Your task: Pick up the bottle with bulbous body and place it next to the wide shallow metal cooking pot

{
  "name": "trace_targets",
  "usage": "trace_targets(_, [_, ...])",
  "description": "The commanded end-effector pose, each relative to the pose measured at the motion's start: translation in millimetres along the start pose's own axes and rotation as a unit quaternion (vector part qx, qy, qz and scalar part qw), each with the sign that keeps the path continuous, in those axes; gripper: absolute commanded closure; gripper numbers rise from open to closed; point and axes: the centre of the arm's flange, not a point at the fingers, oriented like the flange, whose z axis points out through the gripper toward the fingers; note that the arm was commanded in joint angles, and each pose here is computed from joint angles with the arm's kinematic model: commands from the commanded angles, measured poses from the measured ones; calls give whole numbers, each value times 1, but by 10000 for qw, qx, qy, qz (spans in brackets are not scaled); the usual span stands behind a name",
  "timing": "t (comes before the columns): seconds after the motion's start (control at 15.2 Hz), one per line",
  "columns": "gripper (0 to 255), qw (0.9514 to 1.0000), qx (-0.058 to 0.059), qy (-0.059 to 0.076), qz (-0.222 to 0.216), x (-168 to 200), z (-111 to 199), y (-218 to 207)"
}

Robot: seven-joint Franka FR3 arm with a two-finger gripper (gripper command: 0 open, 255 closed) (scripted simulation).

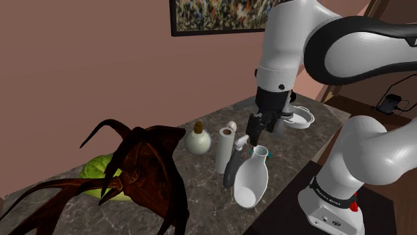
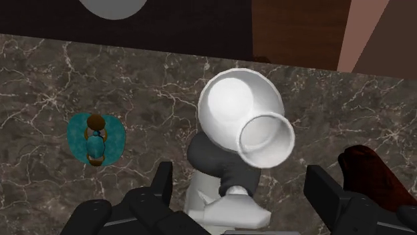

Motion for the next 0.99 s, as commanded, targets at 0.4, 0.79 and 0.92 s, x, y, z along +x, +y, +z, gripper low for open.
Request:
trace_targets(0.4, [0,10000,-37,-16,36,-3,42,-23])
trace_targets(0.79, [0,10000,-37,-16,36,-3,56,-23])
trace_targets(0.92, [0,10000,-37,-16,36,-3,56,-23])
